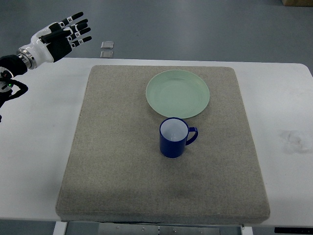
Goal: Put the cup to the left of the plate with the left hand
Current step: 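Move the left hand from its raised pose toward the blue mug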
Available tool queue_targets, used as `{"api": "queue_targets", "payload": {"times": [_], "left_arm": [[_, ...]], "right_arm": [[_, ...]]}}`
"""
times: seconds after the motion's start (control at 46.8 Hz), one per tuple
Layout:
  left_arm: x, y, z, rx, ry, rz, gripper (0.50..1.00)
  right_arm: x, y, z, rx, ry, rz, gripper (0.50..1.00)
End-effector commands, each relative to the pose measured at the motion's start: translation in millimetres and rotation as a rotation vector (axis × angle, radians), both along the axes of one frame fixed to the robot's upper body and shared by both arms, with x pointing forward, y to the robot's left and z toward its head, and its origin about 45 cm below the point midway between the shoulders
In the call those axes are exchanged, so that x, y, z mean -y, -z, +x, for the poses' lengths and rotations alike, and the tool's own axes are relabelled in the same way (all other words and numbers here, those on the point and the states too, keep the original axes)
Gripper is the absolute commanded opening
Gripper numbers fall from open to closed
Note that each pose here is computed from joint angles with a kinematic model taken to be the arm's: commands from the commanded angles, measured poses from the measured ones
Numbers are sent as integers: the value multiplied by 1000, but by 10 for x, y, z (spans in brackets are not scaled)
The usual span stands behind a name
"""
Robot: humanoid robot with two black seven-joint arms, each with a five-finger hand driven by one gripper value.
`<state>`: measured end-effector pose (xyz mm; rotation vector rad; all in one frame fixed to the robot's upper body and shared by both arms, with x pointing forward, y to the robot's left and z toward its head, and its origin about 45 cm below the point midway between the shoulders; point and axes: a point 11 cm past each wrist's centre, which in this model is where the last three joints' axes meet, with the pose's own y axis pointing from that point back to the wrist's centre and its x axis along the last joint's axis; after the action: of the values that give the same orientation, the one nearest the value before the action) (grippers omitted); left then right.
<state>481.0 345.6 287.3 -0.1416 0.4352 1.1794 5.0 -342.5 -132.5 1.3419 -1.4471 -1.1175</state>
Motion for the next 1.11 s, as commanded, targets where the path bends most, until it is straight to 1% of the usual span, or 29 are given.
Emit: {"api": "queue_targets", "payload": {"times": [0.0, 0.171, 0.278, 0.342, 0.384, 0.534, 0.748, 0.897, 1.089], "left_arm": [[15, 8, 0, -1, 1, -5, 999], [-9, 39, 5, -3, -23, -20, 999], [-65, -1, 32, 2, -41, -18, 999], [-129, -73, 68, 15, -59, -12, 999], [-154, -64, 69, 14, -62, -12, 999], [-128, -75, 74, 28, -56, -14, 999], [1, -102, 34, 66, 41, 5, 999], [147, -115, -31, 104, 189, 100, 999], [203, -98, -41, 106, 224, 181, 999]], "right_arm": [[0, 0, 0, 0, -1, 0, 932], [0, 0, 0, 0, -1, 0, 932], [0, 0, 0, 0, -1, 0, 932], [0, 0, 0, 0, 1, 0, 932], [0, 0, 0, 0, -1, 0, 932], [0, 0, 0, 0, 1, 0, 932], [0, 0, 0, 0, -1, 0, 932], [0, 0, 0, 0, -1, 0, 932], [0, 0, 0, 0, -1, 0, 932]]}}
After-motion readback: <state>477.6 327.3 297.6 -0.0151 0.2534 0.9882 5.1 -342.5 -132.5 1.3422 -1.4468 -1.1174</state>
